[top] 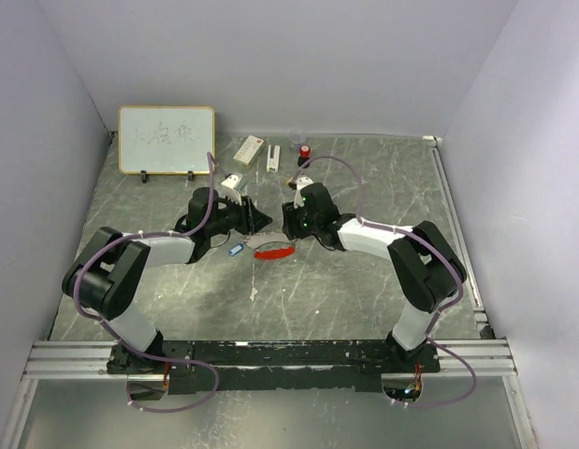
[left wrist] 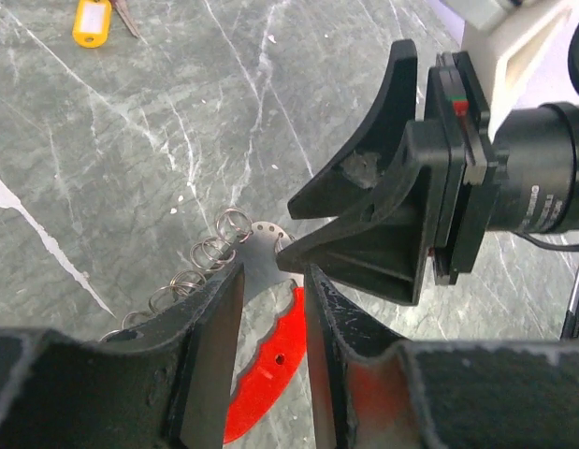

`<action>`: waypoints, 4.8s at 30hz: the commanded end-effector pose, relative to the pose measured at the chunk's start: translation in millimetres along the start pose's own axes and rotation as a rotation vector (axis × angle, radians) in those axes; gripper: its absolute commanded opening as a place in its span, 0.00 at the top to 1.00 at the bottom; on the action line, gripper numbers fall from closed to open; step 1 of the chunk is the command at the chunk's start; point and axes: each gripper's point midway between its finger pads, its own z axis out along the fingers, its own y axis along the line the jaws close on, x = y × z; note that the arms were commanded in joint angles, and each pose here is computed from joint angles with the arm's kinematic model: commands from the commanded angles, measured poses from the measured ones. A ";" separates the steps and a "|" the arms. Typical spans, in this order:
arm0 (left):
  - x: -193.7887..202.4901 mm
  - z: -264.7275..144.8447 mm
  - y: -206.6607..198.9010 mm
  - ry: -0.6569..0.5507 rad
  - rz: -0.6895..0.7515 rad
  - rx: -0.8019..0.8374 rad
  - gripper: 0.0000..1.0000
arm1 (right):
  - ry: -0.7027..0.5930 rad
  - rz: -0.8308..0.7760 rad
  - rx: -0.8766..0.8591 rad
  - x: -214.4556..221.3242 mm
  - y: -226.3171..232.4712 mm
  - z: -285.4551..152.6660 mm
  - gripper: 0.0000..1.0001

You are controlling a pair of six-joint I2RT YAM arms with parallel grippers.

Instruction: Put the keys on the keyring

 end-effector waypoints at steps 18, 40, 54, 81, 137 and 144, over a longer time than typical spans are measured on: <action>-6.3 -3.6 1.2 -0.014 0.022 -0.032 0.58 | 0.087 -0.062 0.109 33.4 -0.6 11.0 0.66; -3.0 -2.7 -1.5 -0.007 0.032 -0.007 0.58 | 0.038 -0.073 0.160 12.1 -4.8 -1.7 0.96; -10.9 -7.1 -12.5 -0.037 0.054 0.036 0.58 | -0.073 -0.108 0.168 -50.6 4.7 -35.0 1.00; -17.1 -8.4 -19.8 -0.056 0.069 0.069 0.59 | 0.219 -0.179 0.273 -20.4 -13.9 -27.6 1.00; -5.7 -1.7 -34.4 0.004 0.213 0.064 0.60 | 0.172 0.032 0.250 -12.4 -68.6 -57.8 0.53; 18.8 30.1 -52.1 0.119 0.472 0.023 0.55 | -0.064 0.119 0.276 -56.1 -90.2 -96.1 0.53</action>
